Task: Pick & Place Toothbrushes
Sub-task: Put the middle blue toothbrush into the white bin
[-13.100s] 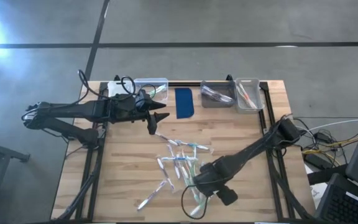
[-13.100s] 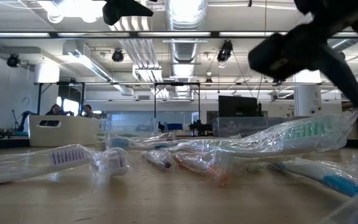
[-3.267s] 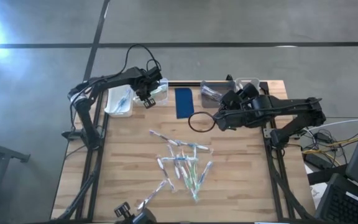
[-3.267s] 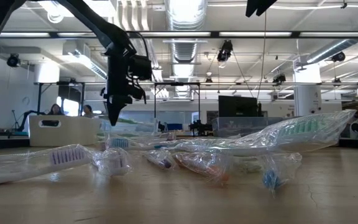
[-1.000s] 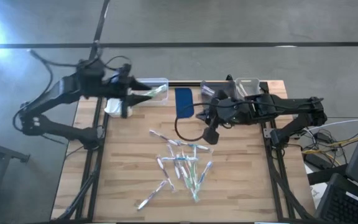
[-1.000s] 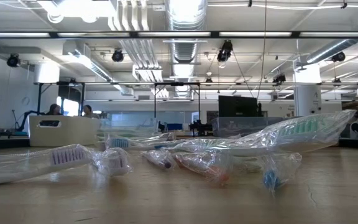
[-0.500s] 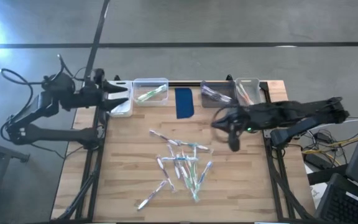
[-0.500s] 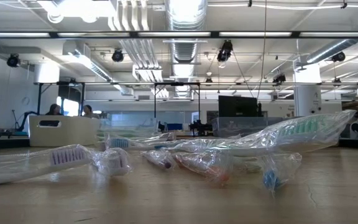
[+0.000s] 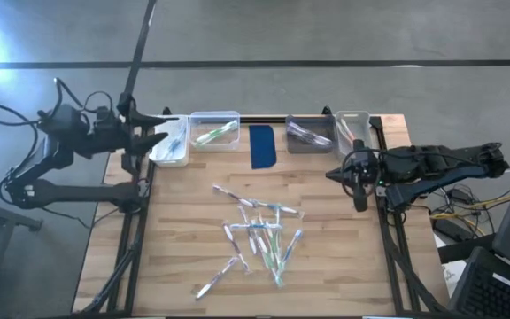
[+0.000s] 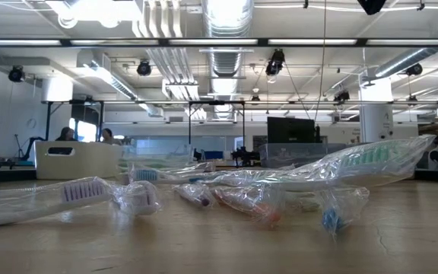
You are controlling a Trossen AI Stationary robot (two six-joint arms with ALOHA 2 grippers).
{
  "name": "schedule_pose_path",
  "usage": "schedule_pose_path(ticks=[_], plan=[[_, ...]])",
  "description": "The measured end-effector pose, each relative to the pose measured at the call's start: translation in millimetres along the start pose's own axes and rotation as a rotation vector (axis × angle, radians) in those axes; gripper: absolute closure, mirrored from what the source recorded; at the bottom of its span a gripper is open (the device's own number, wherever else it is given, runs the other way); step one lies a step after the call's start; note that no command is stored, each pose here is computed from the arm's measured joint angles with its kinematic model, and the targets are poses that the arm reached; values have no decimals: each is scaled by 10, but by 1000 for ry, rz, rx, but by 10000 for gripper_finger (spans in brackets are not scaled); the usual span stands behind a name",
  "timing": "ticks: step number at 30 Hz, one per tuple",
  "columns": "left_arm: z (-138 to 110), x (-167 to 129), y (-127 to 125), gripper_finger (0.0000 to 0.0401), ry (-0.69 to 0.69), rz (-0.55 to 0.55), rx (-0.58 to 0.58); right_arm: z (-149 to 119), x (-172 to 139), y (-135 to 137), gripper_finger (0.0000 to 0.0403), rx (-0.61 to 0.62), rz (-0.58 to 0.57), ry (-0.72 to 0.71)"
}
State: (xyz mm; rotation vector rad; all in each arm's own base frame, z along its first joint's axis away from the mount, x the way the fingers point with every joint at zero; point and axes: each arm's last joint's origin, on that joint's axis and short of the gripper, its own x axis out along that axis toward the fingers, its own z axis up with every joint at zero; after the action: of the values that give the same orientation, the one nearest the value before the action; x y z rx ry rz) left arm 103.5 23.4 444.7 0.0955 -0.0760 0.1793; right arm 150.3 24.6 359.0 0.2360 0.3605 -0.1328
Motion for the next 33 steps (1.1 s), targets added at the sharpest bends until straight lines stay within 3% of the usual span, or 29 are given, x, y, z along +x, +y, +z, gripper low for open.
schedule_pose_path(ticks=[5,18,33], plan=[[62,35,9,233,-67,11,-28,-142,30,-41,394,-10,-11,30],[171,106,36,234,-193,44,-234,-489,270,-87,394,-48,-54,155],[161,188,47,233,-198,63,-273,-593,350,-99,394,-9,-75,197]])
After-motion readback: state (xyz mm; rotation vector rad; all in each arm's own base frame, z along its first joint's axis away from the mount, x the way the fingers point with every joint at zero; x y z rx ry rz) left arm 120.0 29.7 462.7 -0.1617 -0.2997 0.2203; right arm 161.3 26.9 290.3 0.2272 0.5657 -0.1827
